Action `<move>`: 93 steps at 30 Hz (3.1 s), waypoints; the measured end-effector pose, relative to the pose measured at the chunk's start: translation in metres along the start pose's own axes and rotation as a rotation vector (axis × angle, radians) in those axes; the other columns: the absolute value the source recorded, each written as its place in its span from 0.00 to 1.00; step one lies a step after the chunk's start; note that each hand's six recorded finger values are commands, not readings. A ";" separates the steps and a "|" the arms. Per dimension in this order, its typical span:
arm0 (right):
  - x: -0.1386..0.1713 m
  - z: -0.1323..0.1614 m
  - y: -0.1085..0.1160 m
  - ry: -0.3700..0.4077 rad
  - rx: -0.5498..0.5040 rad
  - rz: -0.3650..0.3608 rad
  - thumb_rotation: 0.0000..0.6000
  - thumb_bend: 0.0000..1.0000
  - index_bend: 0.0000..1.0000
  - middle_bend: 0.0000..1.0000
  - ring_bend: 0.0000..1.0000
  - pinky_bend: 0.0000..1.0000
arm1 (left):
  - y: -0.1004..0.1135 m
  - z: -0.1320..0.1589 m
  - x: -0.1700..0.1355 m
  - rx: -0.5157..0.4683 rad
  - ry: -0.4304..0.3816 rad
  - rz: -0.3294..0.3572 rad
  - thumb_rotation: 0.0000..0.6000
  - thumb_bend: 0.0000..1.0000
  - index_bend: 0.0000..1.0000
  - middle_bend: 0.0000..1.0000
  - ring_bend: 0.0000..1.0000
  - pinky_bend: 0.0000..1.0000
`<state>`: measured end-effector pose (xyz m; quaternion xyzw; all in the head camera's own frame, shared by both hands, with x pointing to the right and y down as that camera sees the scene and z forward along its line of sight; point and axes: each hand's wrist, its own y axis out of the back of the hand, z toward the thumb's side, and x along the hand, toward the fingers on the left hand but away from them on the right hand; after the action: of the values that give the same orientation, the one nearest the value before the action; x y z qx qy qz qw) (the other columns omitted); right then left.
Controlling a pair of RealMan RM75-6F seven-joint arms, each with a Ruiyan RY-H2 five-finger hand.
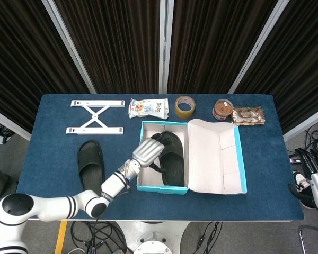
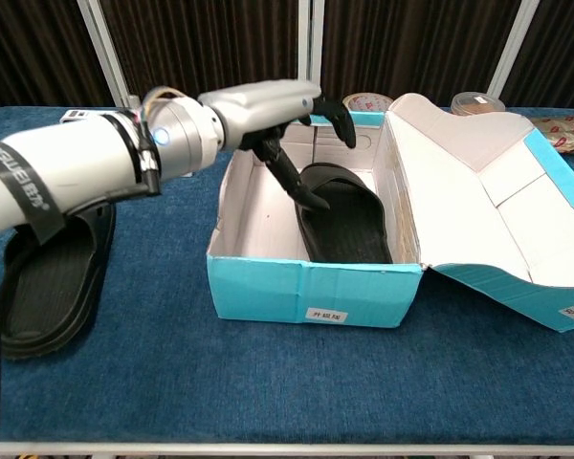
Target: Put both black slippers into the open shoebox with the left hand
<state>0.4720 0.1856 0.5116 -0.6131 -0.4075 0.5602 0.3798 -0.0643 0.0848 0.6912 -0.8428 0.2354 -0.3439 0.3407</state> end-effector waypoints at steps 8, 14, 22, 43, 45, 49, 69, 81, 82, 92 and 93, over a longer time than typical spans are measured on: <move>0.001 0.000 0.001 0.005 -0.004 -0.005 1.00 0.15 0.00 0.07 0.00 0.08 | 0.058 -0.055 -0.039 -0.017 0.118 0.120 1.00 0.00 0.29 0.21 0.16 0.26; -0.002 0.003 -0.001 0.022 -0.007 0.000 1.00 0.15 0.00 0.07 0.00 0.08 | 0.071 -0.123 -0.094 0.048 0.337 0.087 1.00 0.00 0.27 0.19 0.44 0.51; -0.004 0.005 -0.004 0.030 -0.009 0.006 1.00 0.15 0.00 0.07 0.00 0.08 | 0.038 -0.177 -0.167 0.059 0.559 -0.072 1.00 0.00 0.19 0.12 0.54 0.62; -0.001 0.004 -0.005 0.027 -0.017 0.001 1.00 0.15 0.00 0.07 0.00 0.08 | -0.004 -0.210 -0.178 -0.171 0.706 -0.272 1.00 0.00 0.17 0.12 0.66 0.74; 0.000 0.004 -0.004 0.027 -0.018 -0.002 1.00 0.15 0.00 0.07 0.00 0.08 | -0.007 -0.211 -0.175 -0.195 0.710 -0.294 1.00 0.00 0.19 0.15 0.68 0.77; 0.001 0.003 -0.004 0.020 -0.021 -0.005 1.00 0.15 0.00 0.07 0.00 0.08 | -0.013 -0.216 -0.170 -0.245 0.722 -0.329 1.00 0.00 0.33 0.31 0.73 0.85; 0.001 0.008 -0.001 0.027 -0.009 -0.007 1.00 0.15 0.00 0.07 0.00 0.08 | 0.071 -0.201 -0.154 -0.427 0.620 0.099 1.00 0.01 0.50 0.51 0.78 0.88; 0.004 0.006 0.001 0.009 -0.001 -0.007 1.00 0.15 0.00 0.07 0.00 0.08 | 0.075 -0.116 -0.071 -0.862 0.206 0.209 1.00 0.01 0.49 0.50 0.74 0.86; 0.004 0.006 0.001 0.009 -0.001 -0.006 1.00 0.15 0.00 0.07 0.00 0.08 | 0.071 -0.110 -0.065 -0.868 0.190 0.203 1.00 0.01 0.49 0.50 0.74 0.86; 0.003 0.006 0.002 0.006 0.002 -0.006 1.00 0.15 0.00 0.07 0.00 0.08 | 0.041 -0.072 -0.014 -0.828 0.085 0.244 1.00 0.01 0.49 0.49 0.73 0.84; 0.003 0.005 0.003 0.004 0.003 -0.007 1.00 0.15 0.00 0.07 0.00 0.08 | 0.040 -0.071 -0.011 -0.799 0.071 0.261 1.00 0.01 0.49 0.49 0.73 0.83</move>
<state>0.4670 0.1877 0.5076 -0.6123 -0.4081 0.5582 0.3833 -0.1307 0.0365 0.6945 -0.8593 0.4667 -0.2083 0.0194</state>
